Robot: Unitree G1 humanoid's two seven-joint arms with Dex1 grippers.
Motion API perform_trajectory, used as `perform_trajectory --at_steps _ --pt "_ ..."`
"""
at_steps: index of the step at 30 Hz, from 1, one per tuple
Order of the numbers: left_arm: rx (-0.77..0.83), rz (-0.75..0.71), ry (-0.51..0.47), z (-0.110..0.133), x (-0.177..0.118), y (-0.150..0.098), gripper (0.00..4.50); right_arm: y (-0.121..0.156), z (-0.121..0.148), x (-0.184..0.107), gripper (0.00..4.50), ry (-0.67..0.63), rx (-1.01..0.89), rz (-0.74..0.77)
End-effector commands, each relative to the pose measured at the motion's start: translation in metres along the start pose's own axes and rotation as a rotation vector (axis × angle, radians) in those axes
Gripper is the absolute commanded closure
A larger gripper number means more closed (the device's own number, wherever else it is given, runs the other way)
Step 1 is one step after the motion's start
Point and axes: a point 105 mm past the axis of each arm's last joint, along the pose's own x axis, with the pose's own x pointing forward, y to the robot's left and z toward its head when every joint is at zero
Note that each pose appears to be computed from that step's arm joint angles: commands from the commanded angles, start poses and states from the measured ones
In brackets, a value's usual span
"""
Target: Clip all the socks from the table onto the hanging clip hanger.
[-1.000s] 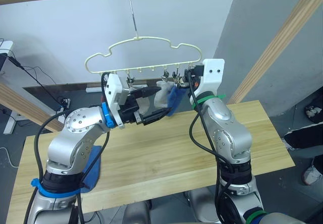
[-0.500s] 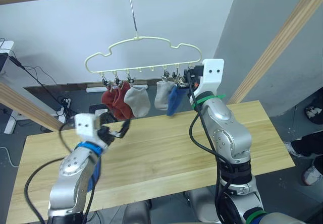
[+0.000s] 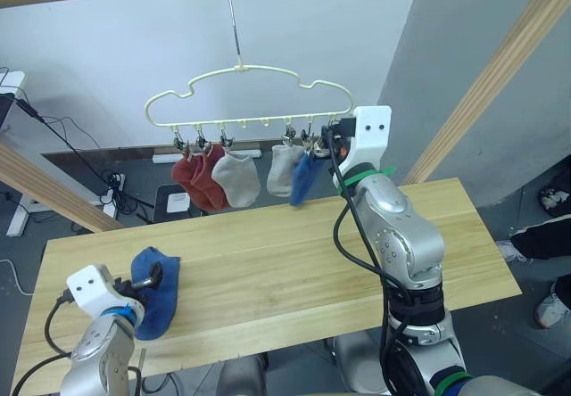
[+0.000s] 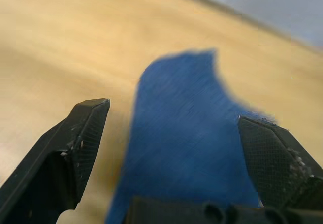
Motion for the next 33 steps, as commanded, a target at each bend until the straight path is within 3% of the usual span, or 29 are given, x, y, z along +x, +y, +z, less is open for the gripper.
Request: perform_trajectory --at_steps 1,6,9,17,23,24,26,27,29,33 --pt "0.027 0.01 0.07 -0.01 0.002 0.002 0.02 0.015 0.02 -0.002 4.5 -0.068 0.018 0.05" --pt "0.072 0.006 0.095 -0.014 0.007 -0.003 0.02 0.015 0.019 -0.002 4.5 -0.065 0.017 0.052" --pt "0.083 0.008 0.103 -0.015 0.008 -0.003 0.58 0.015 0.019 -0.003 4.5 -0.063 0.017 0.053" --pt "0.084 -0.035 0.1 -0.014 0.012 -0.011 2.76 0.016 0.019 -0.003 4.5 -0.059 0.018 0.054" --pt "0.124 -0.181 0.05 -0.004 0.008 -0.031 4.36 0.016 0.018 -0.004 4.5 -0.059 0.017 0.05" --pt "0.172 -0.245 0.025 0.0 0.007 -0.041 4.48 0.016 0.018 -0.004 4.5 -0.058 0.017 0.05" --pt "0.407 -0.557 -0.071 0.014 -0.008 -0.094 4.48 0.015 0.018 -0.004 4.5 -0.059 0.014 0.049" --pt "0.507 -0.776 -0.139 0.022 -0.025 -0.133 4.48 0.014 0.019 -0.004 4.5 -0.059 0.013 0.046" --pt "0.587 -1.021 -0.217 0.03 -0.049 -0.174 4.48 0.013 0.019 -0.004 4.5 -0.061 0.01 0.042" --pt "0.618 -1.251 -0.306 0.043 -0.073 -0.223 4.48 0.012 0.021 -0.005 4.5 -0.066 0.005 0.033"
